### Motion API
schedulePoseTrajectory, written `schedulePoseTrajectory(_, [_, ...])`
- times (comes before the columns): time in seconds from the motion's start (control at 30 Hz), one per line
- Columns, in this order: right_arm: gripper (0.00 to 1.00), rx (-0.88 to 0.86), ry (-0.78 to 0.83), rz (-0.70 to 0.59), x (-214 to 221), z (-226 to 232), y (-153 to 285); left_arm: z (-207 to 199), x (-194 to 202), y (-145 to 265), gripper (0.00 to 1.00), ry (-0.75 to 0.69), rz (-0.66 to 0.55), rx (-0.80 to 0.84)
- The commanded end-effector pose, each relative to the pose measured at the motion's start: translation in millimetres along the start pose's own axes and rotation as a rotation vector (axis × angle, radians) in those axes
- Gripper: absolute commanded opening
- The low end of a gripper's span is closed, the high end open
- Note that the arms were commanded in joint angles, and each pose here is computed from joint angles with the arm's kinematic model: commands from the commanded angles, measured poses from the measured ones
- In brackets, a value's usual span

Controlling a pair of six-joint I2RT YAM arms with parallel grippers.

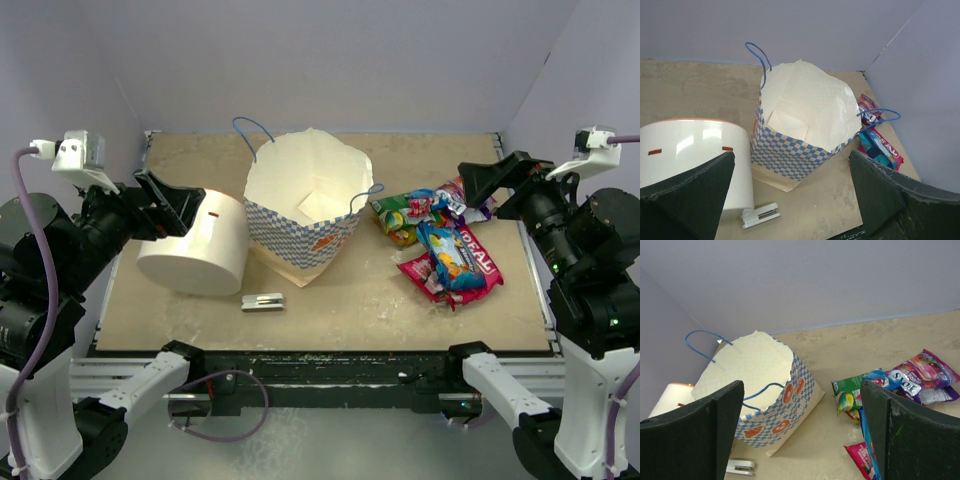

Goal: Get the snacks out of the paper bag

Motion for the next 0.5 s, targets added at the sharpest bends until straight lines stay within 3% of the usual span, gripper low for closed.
schedulePoseTrajectory(0.0, [0.99, -0.031, 0.013, -0.026, -6.7, 5.9, -5.9, -2.8, -7.4, -5.3, 0.99, 0.002, -0.030, 0.013])
schedulePoseTrajectory(0.47, [1.00, -0.032, 0.022, -0.035, -9.3, 6.4, -7.4, -2.9, -7.7, -10.8, 0.99, -0.001, -0.033, 0.015])
Point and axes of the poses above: each gripper's point midway between its finger pads, its own y axis back along the fingers, its own z axis along the line the jaws close on, x = y × z, the point moved 1 cm from there along y, back along the fingers, and after that the axes turned 7 degrees about -y, right-handed, at the moved point
